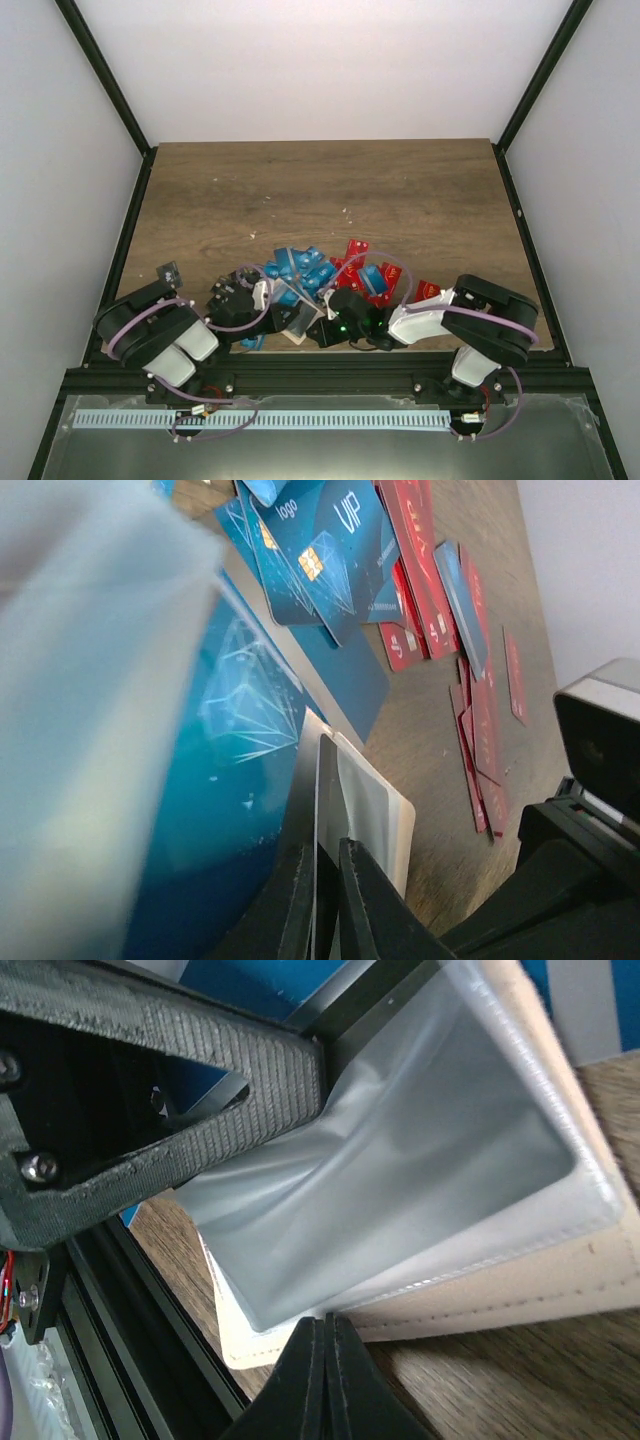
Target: Put the credit cards into the card holder
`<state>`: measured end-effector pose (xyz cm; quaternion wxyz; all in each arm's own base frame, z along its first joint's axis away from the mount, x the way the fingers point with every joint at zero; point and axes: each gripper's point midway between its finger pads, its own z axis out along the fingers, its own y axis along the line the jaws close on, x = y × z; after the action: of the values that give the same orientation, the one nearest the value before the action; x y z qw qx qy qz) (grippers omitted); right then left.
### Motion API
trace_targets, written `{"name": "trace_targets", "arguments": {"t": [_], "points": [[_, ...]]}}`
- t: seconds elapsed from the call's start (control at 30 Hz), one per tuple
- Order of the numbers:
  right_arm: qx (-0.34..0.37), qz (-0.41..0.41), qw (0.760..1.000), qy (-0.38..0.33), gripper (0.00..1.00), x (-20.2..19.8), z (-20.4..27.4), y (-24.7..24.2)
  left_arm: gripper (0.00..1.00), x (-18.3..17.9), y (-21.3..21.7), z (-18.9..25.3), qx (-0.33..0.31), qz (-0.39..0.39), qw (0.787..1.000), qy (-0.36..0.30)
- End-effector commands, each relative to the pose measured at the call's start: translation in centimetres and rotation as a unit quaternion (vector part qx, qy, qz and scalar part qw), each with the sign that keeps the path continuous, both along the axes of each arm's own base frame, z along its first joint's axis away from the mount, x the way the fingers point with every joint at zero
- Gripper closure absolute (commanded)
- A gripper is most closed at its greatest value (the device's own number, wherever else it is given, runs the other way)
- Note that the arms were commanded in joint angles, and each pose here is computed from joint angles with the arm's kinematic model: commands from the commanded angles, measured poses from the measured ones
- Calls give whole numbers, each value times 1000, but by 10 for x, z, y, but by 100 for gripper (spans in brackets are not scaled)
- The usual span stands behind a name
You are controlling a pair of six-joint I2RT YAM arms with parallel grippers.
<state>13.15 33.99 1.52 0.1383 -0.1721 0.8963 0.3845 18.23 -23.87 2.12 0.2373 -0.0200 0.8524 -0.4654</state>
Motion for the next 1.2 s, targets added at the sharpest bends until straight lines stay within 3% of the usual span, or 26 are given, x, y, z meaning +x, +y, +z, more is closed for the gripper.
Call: {"name": "trace_targets", "arguments": {"t": [0.0,0.3,0.57,0.77,0.97,1.17], "points": [[-198,-34,979,34,99,-15,-73,-89,88,-33,6,-27,53,-38,997,50],[-208,-37,977,22,99,-10,-68,-101,60,-33,7,-21,100,-44,993,32],[-209,-42,977,19,99,-7,-65,-102,28,-39,9,-4,121,-47,991,37],[-203,-46,978,17,99,-5,-61,-101,2,-28,27,39,152,-10,988,-2],[-182,-44,982,17,99,-4,-50,-93,0,-15,62,43,223,53,973,-25],[-142,-41,989,29,91,-8,-37,-81,11,-1,81,29,293,96,951,-26]]}}
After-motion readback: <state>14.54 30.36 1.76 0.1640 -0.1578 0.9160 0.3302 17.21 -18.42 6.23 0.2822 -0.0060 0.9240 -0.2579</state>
